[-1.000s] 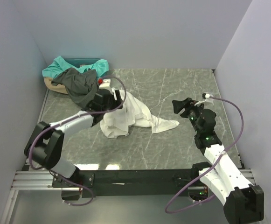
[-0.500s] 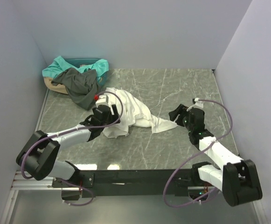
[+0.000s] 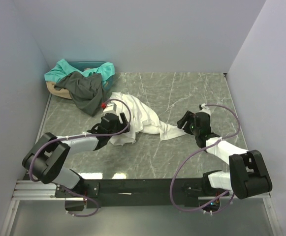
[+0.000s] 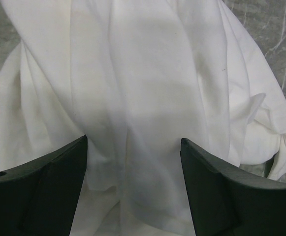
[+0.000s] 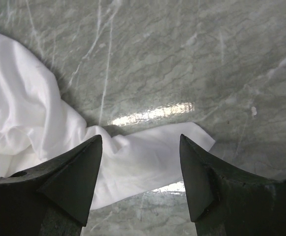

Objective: Fold and stack the t-shirts
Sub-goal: Flatten the tshirt out

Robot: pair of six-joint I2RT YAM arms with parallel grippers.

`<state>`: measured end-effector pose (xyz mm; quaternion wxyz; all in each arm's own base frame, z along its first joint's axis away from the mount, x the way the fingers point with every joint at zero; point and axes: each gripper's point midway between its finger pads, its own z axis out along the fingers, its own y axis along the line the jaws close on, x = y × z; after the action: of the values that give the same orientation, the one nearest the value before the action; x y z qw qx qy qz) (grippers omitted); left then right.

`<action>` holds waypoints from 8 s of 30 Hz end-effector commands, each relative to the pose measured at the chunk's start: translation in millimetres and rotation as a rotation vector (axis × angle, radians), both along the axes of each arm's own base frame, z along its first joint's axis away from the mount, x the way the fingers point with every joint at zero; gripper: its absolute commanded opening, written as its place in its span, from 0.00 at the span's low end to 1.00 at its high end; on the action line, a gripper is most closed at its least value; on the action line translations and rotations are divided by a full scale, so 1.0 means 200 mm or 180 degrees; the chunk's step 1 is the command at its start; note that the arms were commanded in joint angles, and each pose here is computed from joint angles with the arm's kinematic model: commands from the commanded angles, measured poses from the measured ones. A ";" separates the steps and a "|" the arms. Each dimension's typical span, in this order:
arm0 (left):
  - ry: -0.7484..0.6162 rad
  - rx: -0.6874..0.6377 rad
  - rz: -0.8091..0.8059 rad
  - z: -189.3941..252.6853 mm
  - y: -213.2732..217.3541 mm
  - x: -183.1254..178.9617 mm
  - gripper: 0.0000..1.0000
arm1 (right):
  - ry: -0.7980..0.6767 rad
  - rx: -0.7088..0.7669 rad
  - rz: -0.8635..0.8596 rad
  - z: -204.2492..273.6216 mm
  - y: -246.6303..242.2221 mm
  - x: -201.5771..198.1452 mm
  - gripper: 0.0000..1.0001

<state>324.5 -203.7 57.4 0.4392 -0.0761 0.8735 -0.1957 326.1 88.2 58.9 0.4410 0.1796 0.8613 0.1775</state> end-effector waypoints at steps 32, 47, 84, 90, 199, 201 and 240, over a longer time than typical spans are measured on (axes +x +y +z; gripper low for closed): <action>-0.0427 -0.0297 -0.0348 0.19 -0.17 0.13 0.17 | 0.0609 -0.0254 -0.0865 -0.10 -0.21 0.10 0.66; -0.0692 -0.0346 -0.0233 0.42 -0.04 0.10 0.06 | 0.0797 -0.0327 -0.0863 -0.13 -0.22 0.12 0.53; -0.1152 0.0054 -0.0012 0.94 0.17 0.47 0.04 | 0.0175 -0.0425 -0.0667 0.37 -0.26 0.21 0.00; -0.0725 0.0231 0.0394 0.64 0.28 0.57 0.68 | 0.0244 -0.0411 -0.0581 0.29 -0.24 0.20 0.00; -0.1112 -0.0207 0.0601 0.76 0.48 0.03 0.02 | 0.1225 -0.0446 -0.0352 -0.19 -0.20 0.10 0.38; -0.1119 -0.0216 0.0588 0.76 0.47 0.03 0.02 | 0.1258 -0.0455 -0.0368 -0.20 -0.21 0.10 0.36; -0.2335 -0.1082 -0.0179 1.95 0.41 -0.07 0.01 | -0.2125 -0.0556 -0.0896 2.34 -0.53 -0.20 0.00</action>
<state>346.1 -116.4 400.5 0.6757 -0.0842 0.6564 -0.3249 340.2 -18.8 464.9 0.6731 0.2108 0.7033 0.0887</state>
